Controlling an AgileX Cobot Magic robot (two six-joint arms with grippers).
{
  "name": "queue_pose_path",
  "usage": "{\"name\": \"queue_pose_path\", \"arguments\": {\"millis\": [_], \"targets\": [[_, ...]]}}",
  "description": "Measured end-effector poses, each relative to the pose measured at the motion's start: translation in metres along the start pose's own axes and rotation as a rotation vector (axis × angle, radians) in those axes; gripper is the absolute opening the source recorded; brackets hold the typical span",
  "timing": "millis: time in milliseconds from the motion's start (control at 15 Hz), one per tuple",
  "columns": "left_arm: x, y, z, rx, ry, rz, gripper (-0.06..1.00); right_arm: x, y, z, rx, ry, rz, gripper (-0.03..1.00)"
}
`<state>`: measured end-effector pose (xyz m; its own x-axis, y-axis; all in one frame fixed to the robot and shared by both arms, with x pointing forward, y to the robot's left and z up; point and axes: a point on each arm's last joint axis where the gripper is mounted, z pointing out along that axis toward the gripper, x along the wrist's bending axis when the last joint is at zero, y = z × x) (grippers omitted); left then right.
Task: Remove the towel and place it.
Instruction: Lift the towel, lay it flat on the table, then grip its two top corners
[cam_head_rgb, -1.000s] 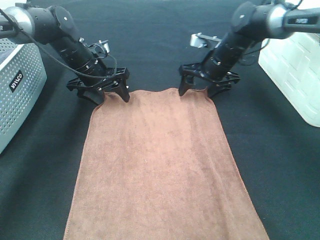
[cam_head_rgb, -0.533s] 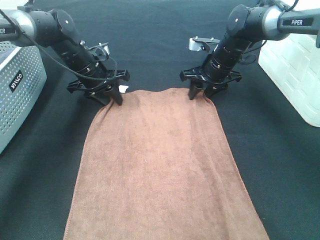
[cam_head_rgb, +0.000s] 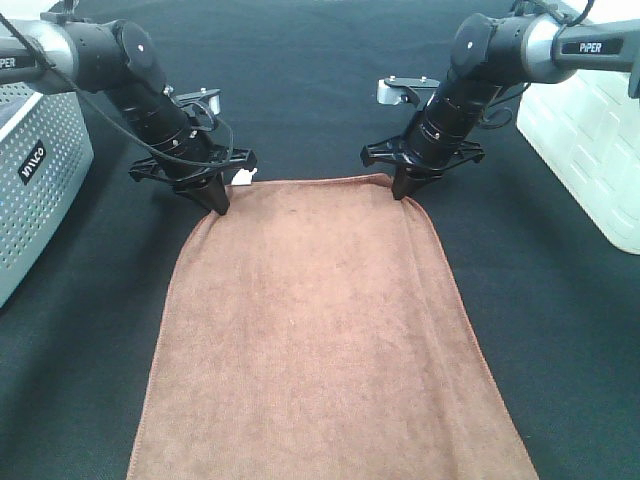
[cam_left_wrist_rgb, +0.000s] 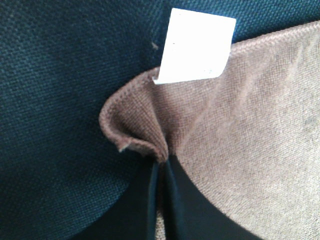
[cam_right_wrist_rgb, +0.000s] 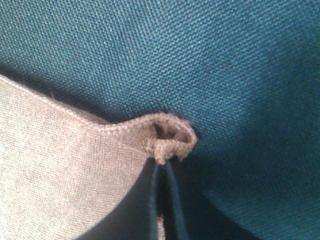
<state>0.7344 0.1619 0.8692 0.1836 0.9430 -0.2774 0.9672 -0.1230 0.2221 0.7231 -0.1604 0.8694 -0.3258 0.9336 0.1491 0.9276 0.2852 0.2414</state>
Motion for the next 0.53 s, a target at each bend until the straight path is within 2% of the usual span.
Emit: {"name": "queue_pose_path", "arguments": {"millis": [267,533], "targets": [[-0.001,0.015,-0.009,-0.053,0.031,0.046,0.01,0.001,0.014,-0.006,-0.062,-0.007,-0.006,0.00],[-0.009,0.038,-0.035,-0.181,0.042,0.085,0.01,0.002,0.046,-0.038,-0.236,-0.048,-0.047,0.00]]}}
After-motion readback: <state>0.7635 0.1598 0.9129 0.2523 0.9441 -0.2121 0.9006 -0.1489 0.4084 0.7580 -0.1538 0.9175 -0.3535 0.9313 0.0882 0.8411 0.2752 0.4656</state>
